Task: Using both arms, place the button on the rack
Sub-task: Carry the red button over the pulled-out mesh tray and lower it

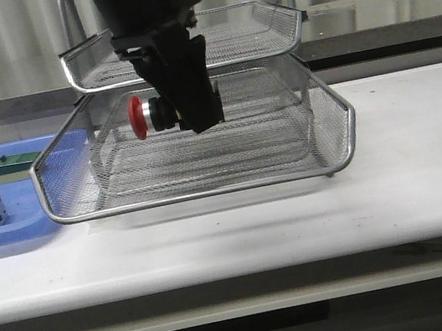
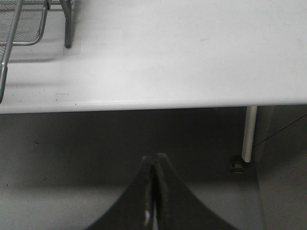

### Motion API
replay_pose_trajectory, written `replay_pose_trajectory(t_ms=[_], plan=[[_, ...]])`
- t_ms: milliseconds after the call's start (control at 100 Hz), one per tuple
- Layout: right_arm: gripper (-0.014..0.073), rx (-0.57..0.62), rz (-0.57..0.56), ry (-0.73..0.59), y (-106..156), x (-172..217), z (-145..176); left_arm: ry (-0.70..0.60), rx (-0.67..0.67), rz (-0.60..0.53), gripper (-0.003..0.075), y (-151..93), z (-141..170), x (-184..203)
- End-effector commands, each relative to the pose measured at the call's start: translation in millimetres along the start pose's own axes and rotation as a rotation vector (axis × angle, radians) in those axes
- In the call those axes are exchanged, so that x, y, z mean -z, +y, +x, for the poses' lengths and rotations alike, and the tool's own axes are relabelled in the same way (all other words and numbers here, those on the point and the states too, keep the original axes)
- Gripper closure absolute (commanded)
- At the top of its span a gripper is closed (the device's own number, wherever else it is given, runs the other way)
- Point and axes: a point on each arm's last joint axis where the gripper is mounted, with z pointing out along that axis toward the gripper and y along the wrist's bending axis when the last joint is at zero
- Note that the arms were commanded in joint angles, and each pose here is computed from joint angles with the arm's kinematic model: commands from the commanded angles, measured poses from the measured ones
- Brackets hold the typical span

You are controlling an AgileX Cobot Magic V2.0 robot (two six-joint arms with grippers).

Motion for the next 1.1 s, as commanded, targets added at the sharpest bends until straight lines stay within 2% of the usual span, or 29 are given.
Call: replay_pose_trajectory(t_ms=[0, 450, 640, 950, 1090], plan=[[0.0663, 0.003, 0.01, -0.091, -1, 8, -13, -0.098, 0.001, -0.038, 0.0716, -5, -10, 24], [0.0663, 0.003, 0.01, -0.091, -1, 8, -13, -0.086, 0.005, -0.029, 0.0698, -2, -11, 14], [0.0663, 0.003, 0.01, -0.091, -1, 8, -13, -0.085, 0.005, -0.03, 0.057, -2, -10, 14], [0.0663, 0.003, 0.01, -0.091, -1, 8, -13, -0.084, 0.004, -0.031, 0.0294, -2, -10, 14], [0.0663, 0.003, 0.01, -0.091, -1, 8, -13, -0.084, 0.004, -0.031, 0.0224, -2, -10, 14]])
